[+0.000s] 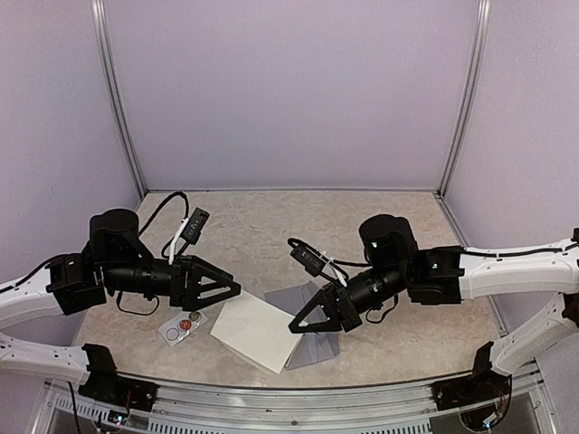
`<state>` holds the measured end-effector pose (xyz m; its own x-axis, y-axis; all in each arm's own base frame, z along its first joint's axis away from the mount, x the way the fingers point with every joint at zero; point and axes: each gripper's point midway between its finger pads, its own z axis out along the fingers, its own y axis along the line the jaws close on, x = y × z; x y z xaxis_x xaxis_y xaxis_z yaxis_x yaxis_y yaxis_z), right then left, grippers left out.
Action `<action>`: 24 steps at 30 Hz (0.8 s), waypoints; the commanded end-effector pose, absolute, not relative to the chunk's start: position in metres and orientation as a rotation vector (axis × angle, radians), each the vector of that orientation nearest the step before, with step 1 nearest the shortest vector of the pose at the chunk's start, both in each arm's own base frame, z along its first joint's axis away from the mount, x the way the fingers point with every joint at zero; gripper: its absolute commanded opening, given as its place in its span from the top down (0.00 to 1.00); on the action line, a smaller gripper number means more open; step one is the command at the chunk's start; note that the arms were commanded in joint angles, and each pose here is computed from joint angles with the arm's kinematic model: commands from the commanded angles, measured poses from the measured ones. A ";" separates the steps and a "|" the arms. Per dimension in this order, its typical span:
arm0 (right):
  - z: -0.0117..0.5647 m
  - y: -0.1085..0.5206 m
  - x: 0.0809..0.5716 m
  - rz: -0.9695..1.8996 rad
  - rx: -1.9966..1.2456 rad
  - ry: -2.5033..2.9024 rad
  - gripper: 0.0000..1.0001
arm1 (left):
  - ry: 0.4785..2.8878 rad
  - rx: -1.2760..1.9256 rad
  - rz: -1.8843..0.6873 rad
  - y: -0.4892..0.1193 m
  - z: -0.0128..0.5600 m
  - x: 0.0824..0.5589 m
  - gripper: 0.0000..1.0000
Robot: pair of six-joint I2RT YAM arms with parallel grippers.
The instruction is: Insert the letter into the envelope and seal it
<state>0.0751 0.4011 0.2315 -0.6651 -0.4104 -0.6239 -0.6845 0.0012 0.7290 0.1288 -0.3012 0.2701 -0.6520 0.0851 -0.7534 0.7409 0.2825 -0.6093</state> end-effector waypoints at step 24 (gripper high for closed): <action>0.236 0.394 0.101 1.433 -1.427 2.134 1.00 | 2.105 1.244 -1.437 -0.341 0.238 0.079 1.00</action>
